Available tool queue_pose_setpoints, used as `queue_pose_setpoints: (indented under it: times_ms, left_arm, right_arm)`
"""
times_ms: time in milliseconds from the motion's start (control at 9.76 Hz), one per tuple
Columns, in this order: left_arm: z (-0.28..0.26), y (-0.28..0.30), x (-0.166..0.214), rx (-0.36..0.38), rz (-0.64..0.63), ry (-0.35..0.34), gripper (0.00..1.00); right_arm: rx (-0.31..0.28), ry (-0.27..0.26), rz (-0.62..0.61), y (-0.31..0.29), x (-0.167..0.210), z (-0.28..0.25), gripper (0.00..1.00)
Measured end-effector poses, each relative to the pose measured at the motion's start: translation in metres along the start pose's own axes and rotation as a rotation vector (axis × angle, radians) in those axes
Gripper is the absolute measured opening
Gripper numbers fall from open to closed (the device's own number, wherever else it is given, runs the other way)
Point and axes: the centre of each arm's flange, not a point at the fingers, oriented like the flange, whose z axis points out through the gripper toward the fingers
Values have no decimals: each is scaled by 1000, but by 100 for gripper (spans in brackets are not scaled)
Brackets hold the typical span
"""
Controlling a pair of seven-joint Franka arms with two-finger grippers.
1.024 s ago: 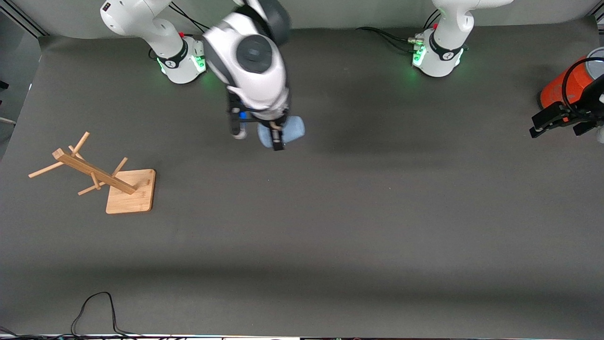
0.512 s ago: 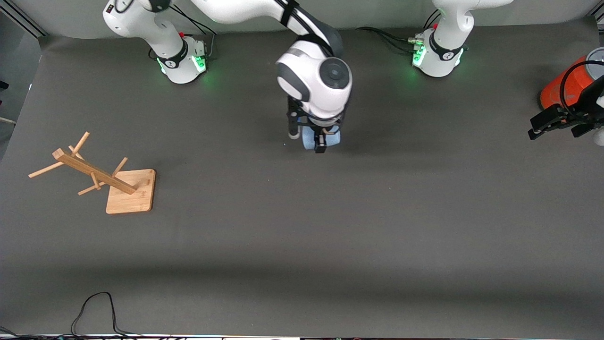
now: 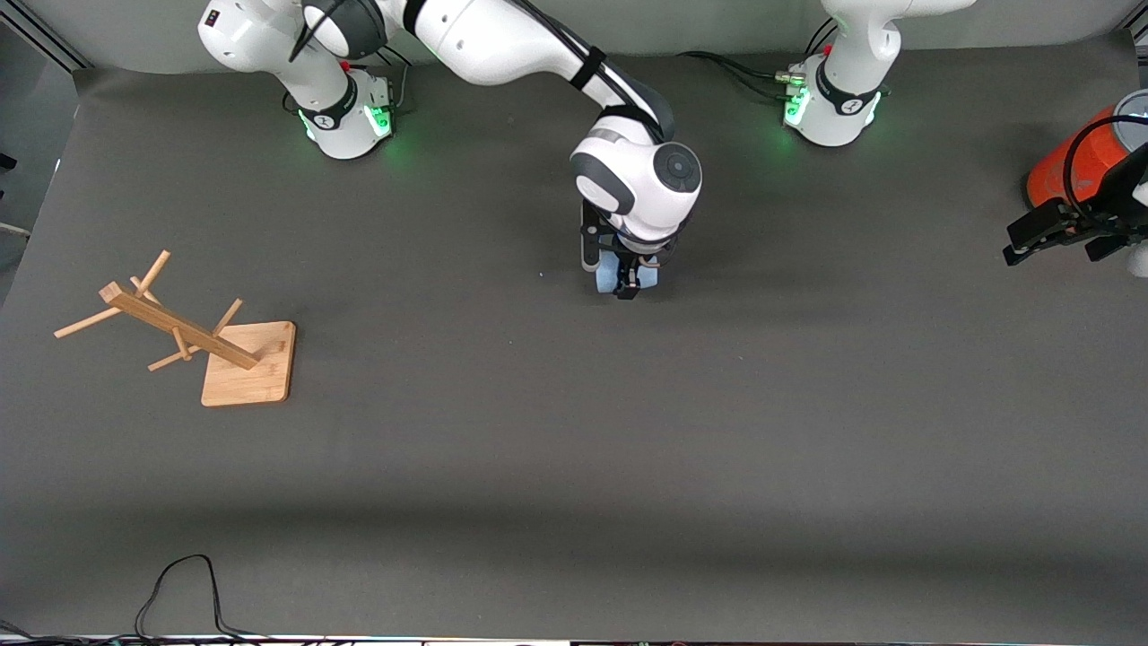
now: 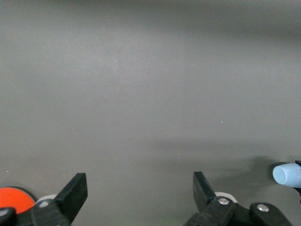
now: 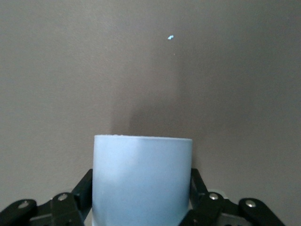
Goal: Rotate and upright cup with both arms
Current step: 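Lower the blue cup onto the table and open the right gripper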
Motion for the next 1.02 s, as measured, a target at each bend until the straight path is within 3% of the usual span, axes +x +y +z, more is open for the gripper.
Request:
queue_pose_setpoints:
  times_ms: [614,922,1024]
  left_arm:
    - [1,9,0,0,3,-2,100]
    - [1,9,0,0,0,-3,100]
    - [1,9,0,0,0,-3,100]
  right_arm:
    - [2,19,7,-5,1,17,84]
    - [9,23,6,-7,2,17,100]
    - [10,24,6,-7,2,17,100]
